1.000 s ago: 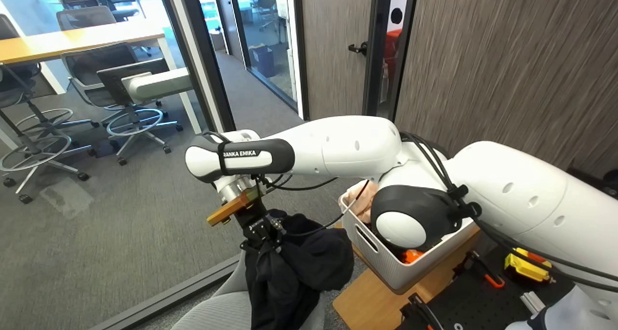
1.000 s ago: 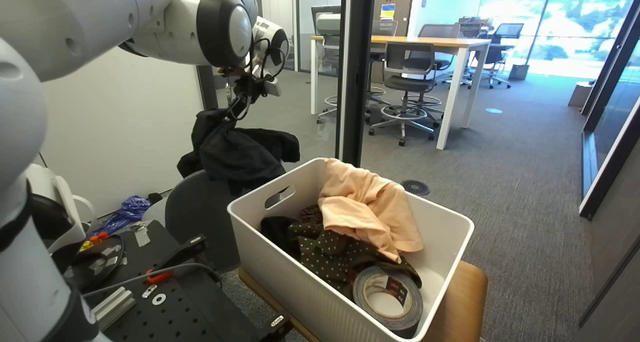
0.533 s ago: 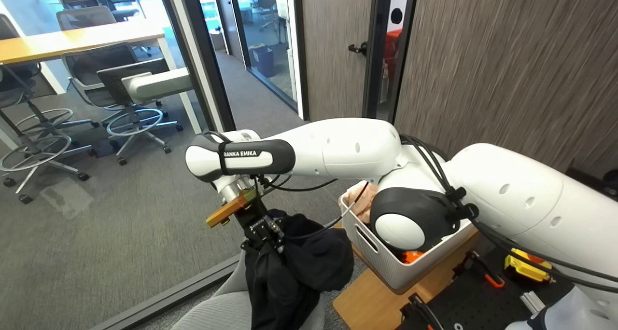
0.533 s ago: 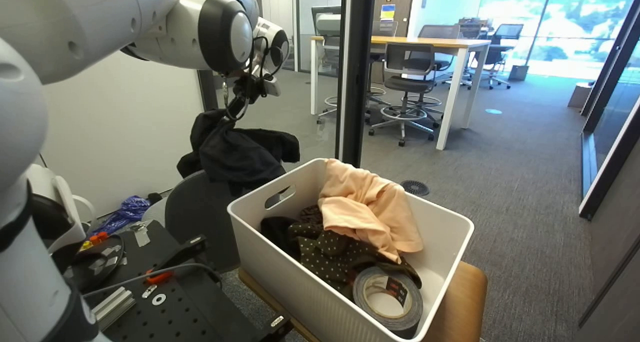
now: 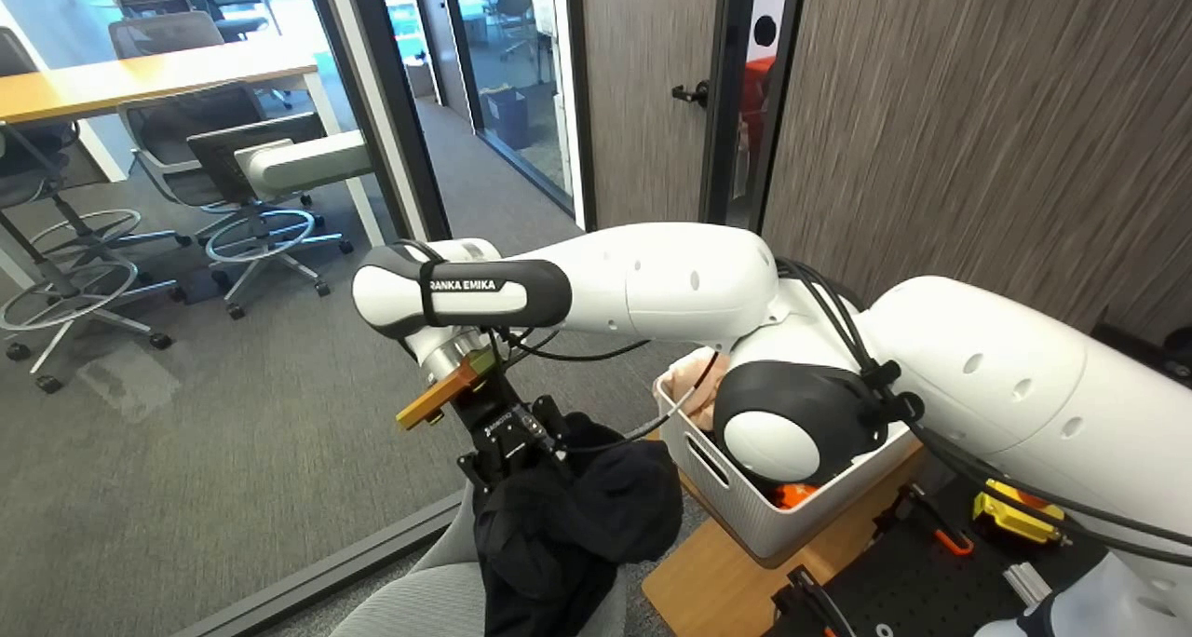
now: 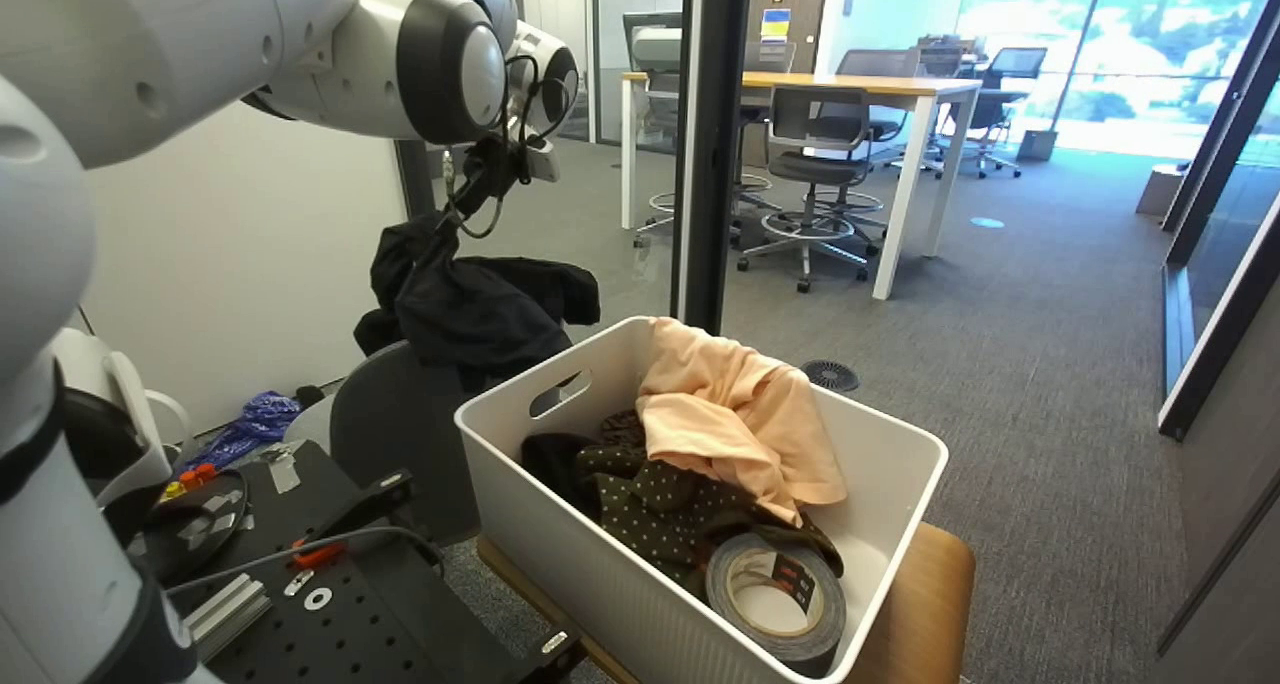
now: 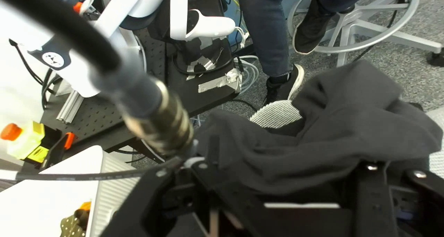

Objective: Pick up one cloth from the box and put it on the headrest of the chair

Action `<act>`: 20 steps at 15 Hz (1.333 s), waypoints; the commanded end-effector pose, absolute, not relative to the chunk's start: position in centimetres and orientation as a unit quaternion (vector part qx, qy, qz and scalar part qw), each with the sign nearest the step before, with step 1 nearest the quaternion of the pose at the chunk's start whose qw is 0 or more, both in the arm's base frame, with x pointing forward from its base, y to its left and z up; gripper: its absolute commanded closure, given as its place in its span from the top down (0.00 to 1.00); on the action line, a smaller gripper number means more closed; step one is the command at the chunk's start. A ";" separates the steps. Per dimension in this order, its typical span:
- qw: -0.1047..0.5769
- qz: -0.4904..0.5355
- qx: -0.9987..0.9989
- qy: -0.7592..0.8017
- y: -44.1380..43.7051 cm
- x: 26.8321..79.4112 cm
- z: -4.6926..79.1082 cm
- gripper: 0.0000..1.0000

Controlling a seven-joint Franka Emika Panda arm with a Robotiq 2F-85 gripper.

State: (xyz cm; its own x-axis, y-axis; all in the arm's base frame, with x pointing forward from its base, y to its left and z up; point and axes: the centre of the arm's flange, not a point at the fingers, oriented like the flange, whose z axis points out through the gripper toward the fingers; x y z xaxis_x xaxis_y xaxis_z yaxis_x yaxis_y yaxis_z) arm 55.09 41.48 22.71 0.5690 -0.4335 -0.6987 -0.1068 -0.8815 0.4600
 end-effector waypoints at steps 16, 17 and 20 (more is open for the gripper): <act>0.147 -0.256 0.955 -0.022 28.7 53.8 46.2 1.00; 0.137 -0.235 0.962 -0.014 28.2 53.3 47.8 1.00; 0.113 -0.188 0.976 -0.003 27.9 51.9 51.2 1.00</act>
State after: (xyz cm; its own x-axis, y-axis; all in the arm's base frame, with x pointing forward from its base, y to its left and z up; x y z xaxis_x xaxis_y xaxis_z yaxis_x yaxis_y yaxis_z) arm 58.44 31.42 50.45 0.8958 -0.1027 -0.4325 0.0159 -0.9649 0.2622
